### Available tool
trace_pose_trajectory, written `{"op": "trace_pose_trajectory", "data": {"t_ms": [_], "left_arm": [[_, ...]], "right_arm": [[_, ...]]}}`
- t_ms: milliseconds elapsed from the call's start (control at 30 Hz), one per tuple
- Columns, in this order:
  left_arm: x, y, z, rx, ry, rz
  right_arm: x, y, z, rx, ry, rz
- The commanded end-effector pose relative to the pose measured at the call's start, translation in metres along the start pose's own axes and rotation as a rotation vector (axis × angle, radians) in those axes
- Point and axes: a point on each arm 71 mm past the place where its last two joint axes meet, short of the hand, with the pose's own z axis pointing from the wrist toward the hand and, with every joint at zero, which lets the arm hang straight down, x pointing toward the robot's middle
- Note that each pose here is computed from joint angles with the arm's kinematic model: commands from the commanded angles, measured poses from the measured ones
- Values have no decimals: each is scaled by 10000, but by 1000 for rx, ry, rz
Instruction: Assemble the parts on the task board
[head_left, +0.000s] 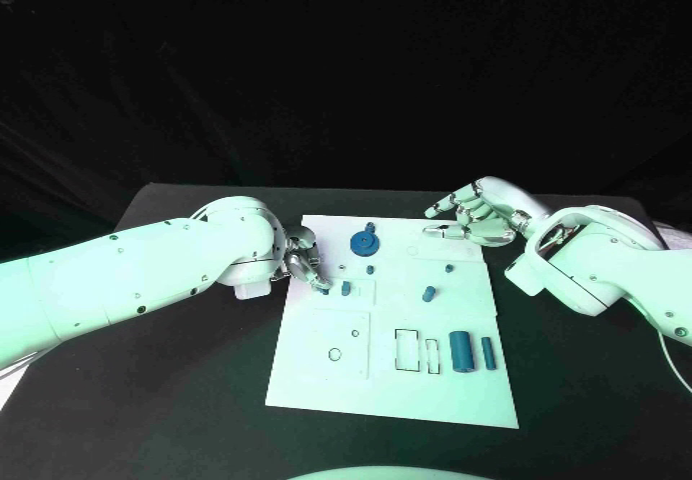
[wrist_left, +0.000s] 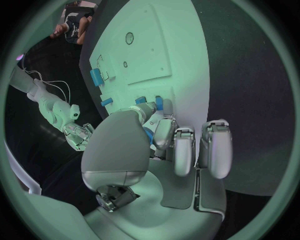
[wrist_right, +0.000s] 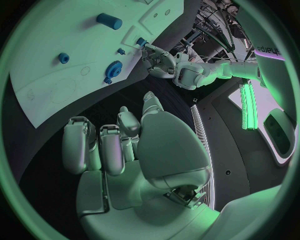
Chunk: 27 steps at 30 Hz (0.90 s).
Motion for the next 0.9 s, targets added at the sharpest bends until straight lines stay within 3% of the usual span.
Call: {"op": "trace_pose_trajectory", "data": {"t_ms": [33, 900], "left_arm": [[51, 6, 4, -12, 39, 38], [62, -50, 37, -41, 41, 17]], "right_arm": [[14, 8, -1, -10, 13, -2], [15, 16, -10, -12, 14, -1]]}}
